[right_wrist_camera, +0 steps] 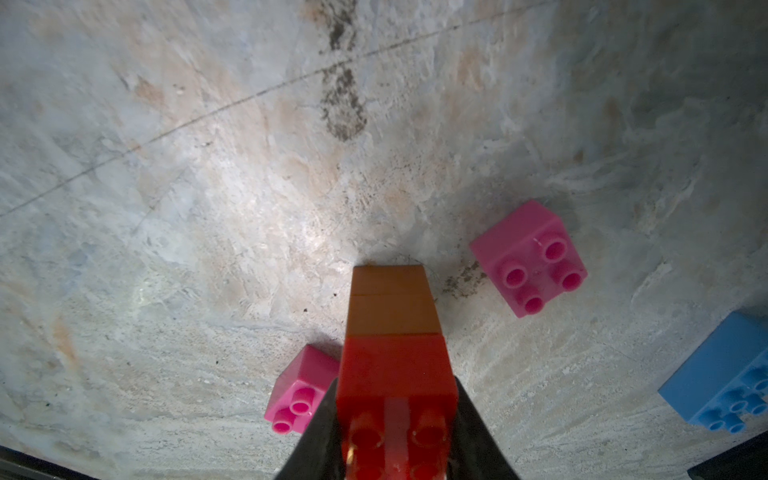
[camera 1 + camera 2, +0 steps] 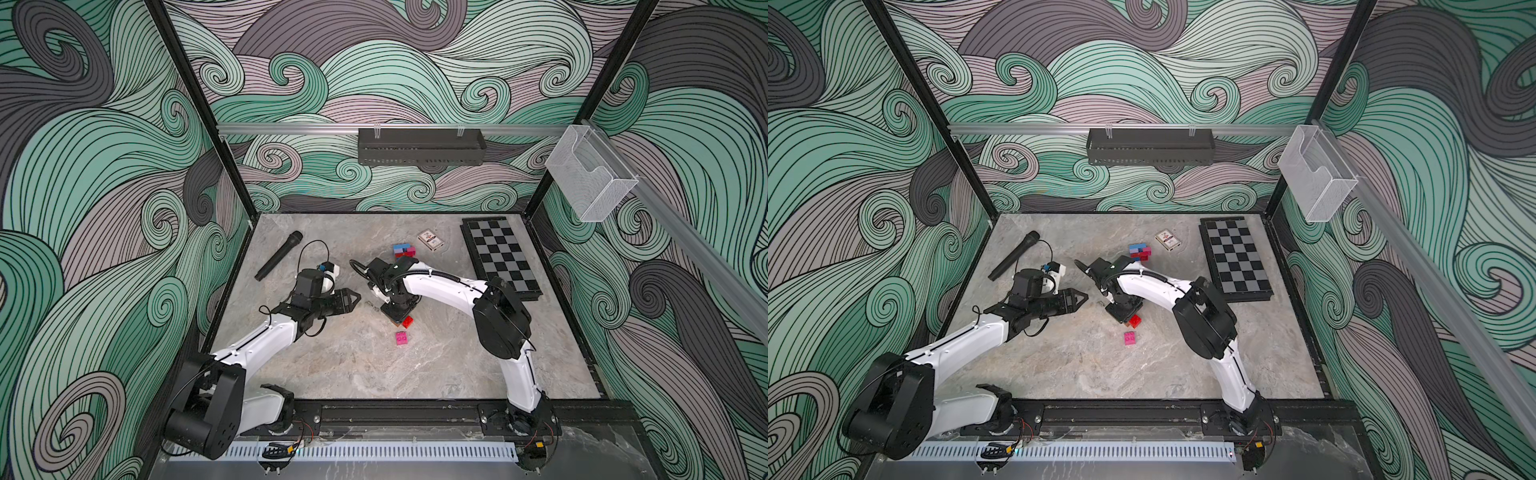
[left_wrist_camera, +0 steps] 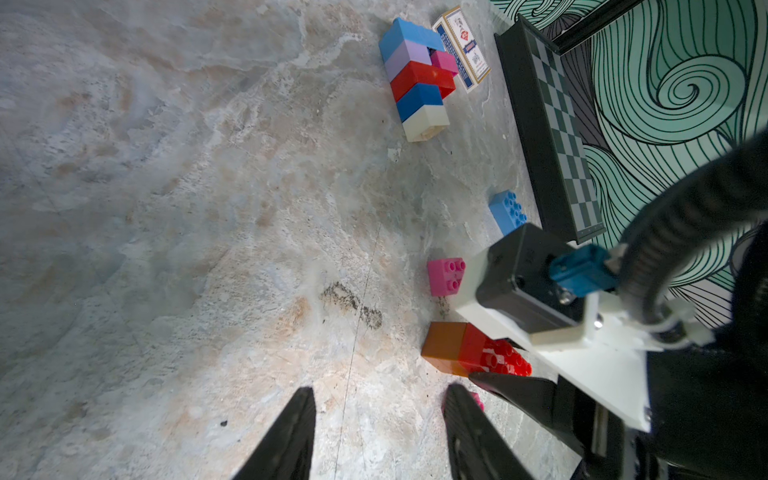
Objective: Assemble the letter p with lego
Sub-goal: Assemble the lego brick with the lego brick.
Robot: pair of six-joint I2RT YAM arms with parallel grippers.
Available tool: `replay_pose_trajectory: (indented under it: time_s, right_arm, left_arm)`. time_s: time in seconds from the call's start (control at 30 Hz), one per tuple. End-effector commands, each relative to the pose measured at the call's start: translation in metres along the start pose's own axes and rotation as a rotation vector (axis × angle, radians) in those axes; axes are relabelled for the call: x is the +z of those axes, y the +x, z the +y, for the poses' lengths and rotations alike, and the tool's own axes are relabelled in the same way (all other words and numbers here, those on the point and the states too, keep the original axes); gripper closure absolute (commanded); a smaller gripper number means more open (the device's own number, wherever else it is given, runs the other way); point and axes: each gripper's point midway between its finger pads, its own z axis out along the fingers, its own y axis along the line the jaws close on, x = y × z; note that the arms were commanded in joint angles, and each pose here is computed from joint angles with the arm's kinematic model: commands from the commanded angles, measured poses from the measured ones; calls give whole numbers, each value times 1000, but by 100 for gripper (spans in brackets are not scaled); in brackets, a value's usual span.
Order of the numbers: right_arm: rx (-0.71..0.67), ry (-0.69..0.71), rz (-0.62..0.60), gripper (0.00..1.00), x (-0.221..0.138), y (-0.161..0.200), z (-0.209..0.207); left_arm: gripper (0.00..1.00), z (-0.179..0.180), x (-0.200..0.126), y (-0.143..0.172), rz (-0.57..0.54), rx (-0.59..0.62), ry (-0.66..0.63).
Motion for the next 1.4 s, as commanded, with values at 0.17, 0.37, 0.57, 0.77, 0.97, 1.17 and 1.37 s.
replay_pose_trajectory:
  time_s: [0.17,0.37,0.57,0.77,0.97,1.17,1.37]
  right_arm:
    - [-40,-18,252,83,53,44,8]
    - [-16,-22,193,53,40,28,9]
    - [9,-13,117,25,19,12,6]
    - [35,-12,51,23,-4,3,3]
    - [77,-18,-16,24,-26,-4,-1]
    - [173,-13,-85,25,-49,-11,-17]
    - [318,3,-114,28,-55,-16,-50]
  left_arm:
    - [48,-2,0,-7,-12,-3,13]
    - [48,-2,0,-8,-12,-3,12]
    - [48,-2,-1,-8,-13,1,14]
    - [48,-3,0,-8,-12,2,19]
    - [48,-6,-1,-9,-12,5,34]
    - [47,-10,-3,-11,-23,15,51]
    - [47,-11,-4,-13,-27,16,49]
